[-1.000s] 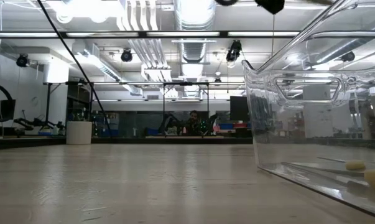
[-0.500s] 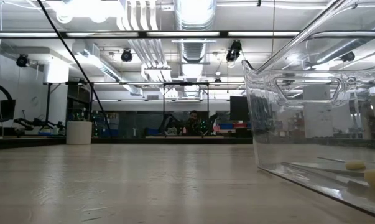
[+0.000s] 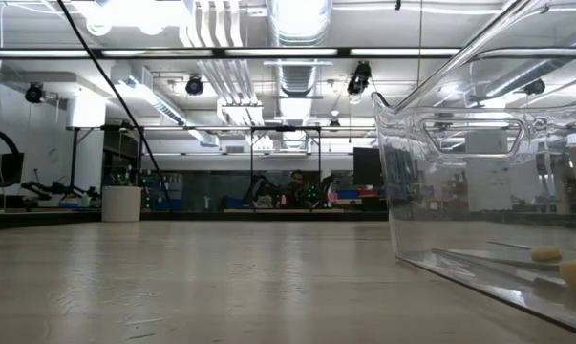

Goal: Pick & Place Paint Supplies
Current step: Put the green scissors into the left transparent bin

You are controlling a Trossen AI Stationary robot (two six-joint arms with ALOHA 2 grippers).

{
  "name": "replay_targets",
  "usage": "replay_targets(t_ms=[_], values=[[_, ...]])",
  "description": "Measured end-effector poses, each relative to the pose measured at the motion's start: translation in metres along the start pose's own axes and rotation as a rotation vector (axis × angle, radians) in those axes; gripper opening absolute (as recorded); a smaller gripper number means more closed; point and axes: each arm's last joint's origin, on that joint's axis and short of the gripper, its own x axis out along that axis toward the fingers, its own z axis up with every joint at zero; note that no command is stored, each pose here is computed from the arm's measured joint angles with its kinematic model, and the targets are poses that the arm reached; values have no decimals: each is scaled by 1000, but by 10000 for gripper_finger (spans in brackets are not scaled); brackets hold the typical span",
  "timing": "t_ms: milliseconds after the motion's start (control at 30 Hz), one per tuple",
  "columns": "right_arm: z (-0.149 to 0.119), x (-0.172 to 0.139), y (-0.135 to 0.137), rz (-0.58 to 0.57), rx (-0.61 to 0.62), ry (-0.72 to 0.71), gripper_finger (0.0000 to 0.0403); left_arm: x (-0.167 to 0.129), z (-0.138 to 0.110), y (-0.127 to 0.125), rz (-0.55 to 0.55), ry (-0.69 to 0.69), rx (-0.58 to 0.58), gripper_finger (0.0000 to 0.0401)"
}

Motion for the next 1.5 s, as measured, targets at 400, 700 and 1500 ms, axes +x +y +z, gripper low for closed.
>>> replay_targets(t_ms=[400,700,1500], values=[[-43,23,-11,-157,154,85,86,0,0,0,0,0,2,314],[-65,38,-28,-311,180,96,86,0,0,0,0,0,2,314],[-97,73,-65,-510,294,128,86,0,0,0,0,0,0,314]])
